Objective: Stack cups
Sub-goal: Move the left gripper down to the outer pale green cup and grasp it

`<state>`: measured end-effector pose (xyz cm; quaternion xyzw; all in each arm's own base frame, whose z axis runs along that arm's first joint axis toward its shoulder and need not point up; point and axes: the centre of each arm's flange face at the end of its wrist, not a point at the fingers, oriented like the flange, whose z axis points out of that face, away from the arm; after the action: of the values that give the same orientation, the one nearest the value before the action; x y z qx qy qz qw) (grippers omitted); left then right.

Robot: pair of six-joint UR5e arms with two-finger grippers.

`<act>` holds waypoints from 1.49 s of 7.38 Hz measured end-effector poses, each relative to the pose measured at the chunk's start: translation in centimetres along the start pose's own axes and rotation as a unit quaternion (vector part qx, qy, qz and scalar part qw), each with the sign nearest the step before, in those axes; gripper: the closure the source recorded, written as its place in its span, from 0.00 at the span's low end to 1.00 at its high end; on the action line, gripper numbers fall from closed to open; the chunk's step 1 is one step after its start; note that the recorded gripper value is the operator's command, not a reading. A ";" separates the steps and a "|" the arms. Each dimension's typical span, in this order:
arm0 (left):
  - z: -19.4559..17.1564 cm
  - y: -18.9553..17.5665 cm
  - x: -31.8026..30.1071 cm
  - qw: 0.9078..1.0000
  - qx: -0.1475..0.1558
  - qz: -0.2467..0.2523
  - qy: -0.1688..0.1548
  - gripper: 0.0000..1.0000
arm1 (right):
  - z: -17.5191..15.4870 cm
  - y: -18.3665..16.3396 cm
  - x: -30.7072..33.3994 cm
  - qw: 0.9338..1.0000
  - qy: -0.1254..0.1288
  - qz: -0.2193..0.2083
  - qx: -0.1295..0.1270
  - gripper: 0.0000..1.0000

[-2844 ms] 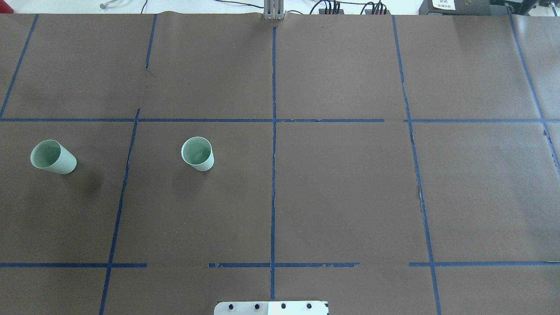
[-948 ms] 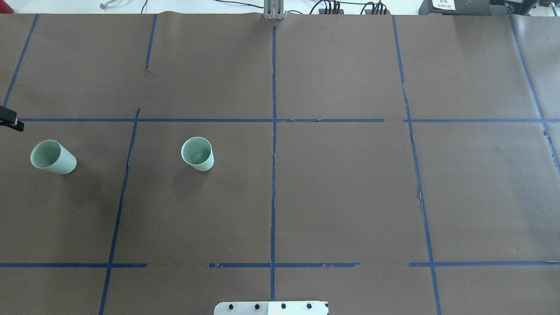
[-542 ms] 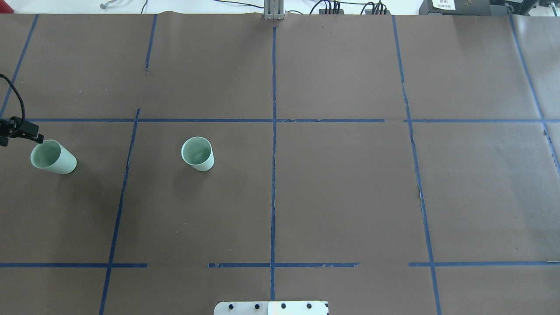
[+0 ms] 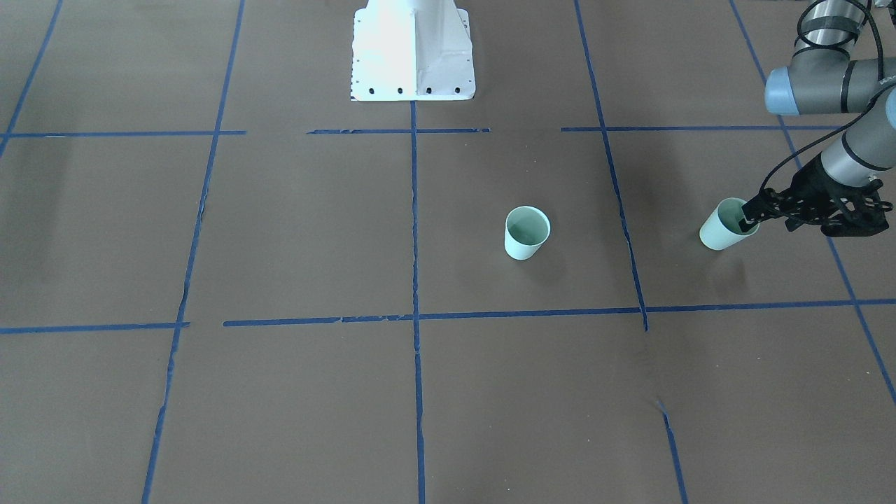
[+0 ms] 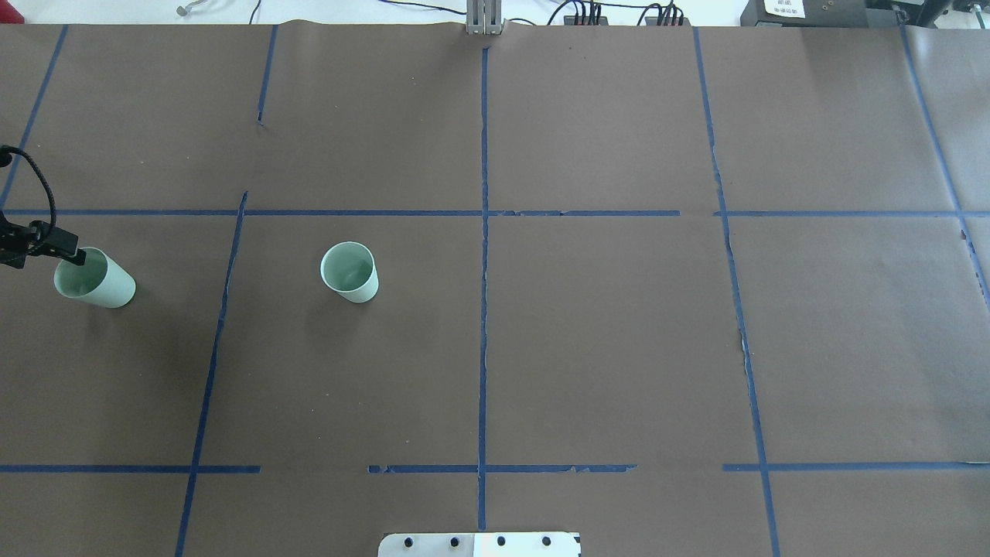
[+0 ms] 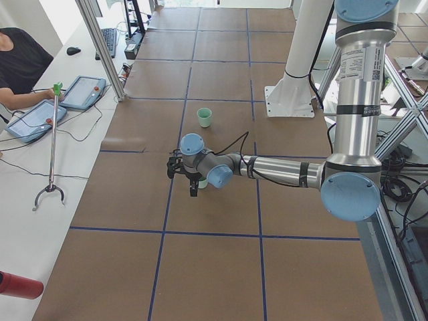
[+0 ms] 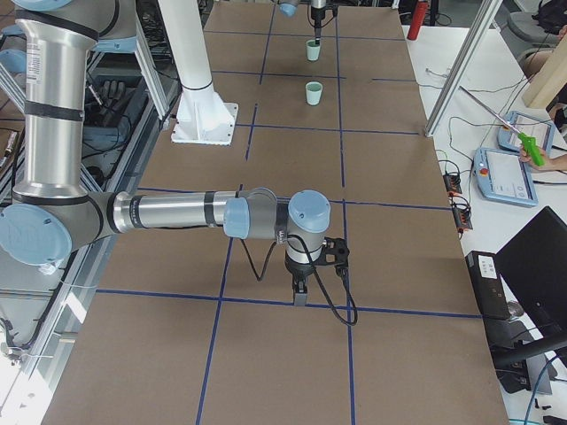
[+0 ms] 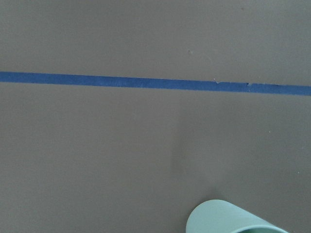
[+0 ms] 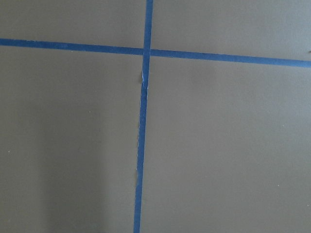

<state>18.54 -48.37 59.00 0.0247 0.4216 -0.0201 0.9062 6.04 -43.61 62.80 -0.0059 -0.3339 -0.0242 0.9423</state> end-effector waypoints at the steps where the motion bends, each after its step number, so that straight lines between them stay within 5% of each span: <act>1: 0.2 0.1 0.1 1.000 -0.002 0.001 0.000 0.00 | 0.0 0.0 0.0 1.000 0.000 0.000 0.000 0.00; 3: 0.9 0.5 0.7 1.000 -0.010 0.006 0.000 0.03 | 0.0 0.0 0.0 1.000 0.000 0.000 0.000 0.00; 5: 1.5 0.9 1.2 1.000 -0.017 0.011 0.001 0.71 | 0.0 0.0 0.0 1.000 0.000 0.000 0.000 0.00; 7: 1.5 1.0 1.5 1.000 -0.016 0.014 0.002 1.00 | 0.0 0.0 0.0 1.000 0.000 0.000 0.000 0.00; 11: -1.8 1.9 3.0 1.000 -0.006 0.018 0.010 1.00 | 0.0 0.0 0.0 1.000 0.000 0.000 0.000 0.00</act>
<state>19.18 -46.40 55.61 0.0268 0.4298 -0.0004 0.9025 6.04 -43.60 62.80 -0.0061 -0.3339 -0.0244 0.9423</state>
